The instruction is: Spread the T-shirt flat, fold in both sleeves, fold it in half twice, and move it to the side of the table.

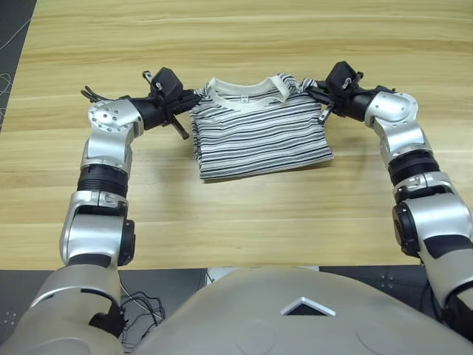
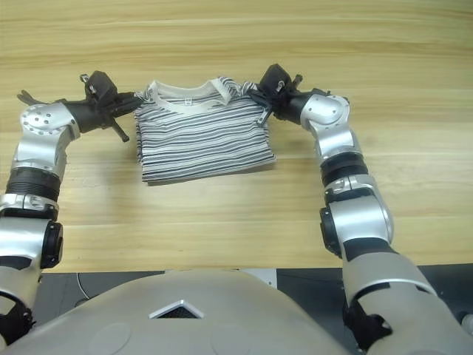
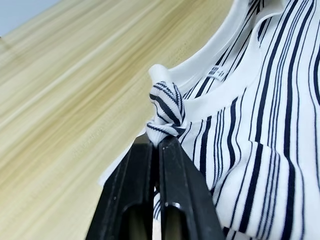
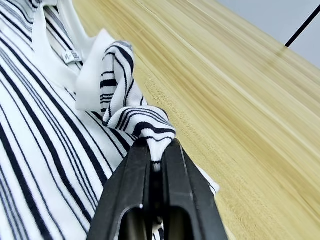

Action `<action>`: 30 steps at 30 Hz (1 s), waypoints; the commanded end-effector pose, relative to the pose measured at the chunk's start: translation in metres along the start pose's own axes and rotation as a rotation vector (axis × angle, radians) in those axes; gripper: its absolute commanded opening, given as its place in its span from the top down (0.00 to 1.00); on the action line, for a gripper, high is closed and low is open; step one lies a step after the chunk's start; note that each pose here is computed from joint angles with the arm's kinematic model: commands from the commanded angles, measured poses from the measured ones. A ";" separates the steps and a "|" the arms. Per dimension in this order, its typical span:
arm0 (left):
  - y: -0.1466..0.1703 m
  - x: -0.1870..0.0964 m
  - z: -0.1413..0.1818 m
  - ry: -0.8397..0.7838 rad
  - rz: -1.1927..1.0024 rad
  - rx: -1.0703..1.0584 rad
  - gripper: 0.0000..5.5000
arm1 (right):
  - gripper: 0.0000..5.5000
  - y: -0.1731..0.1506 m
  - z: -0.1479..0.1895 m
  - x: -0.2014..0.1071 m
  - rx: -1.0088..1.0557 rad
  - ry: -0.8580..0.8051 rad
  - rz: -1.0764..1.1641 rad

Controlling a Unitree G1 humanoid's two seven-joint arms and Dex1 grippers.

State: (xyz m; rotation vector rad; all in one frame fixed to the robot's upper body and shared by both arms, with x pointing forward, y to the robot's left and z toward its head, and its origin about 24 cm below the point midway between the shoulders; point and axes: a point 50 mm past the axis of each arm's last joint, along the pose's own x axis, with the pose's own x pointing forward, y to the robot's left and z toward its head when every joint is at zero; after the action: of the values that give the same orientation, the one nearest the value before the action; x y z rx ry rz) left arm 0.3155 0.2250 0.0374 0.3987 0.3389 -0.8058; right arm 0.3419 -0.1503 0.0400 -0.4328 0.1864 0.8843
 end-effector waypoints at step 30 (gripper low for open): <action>-0.076 -0.024 0.017 -0.092 -0.070 0.385 0.72 | 0.66 0.018 0.008 0.002 -0.373 -0.051 0.004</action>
State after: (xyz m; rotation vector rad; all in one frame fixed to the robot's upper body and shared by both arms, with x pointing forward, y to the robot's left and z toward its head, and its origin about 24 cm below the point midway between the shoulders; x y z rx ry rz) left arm 0.2479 0.1807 0.0594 0.6392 0.0501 -0.9418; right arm 0.3306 -0.1319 0.0488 -0.6591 -0.0523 0.9222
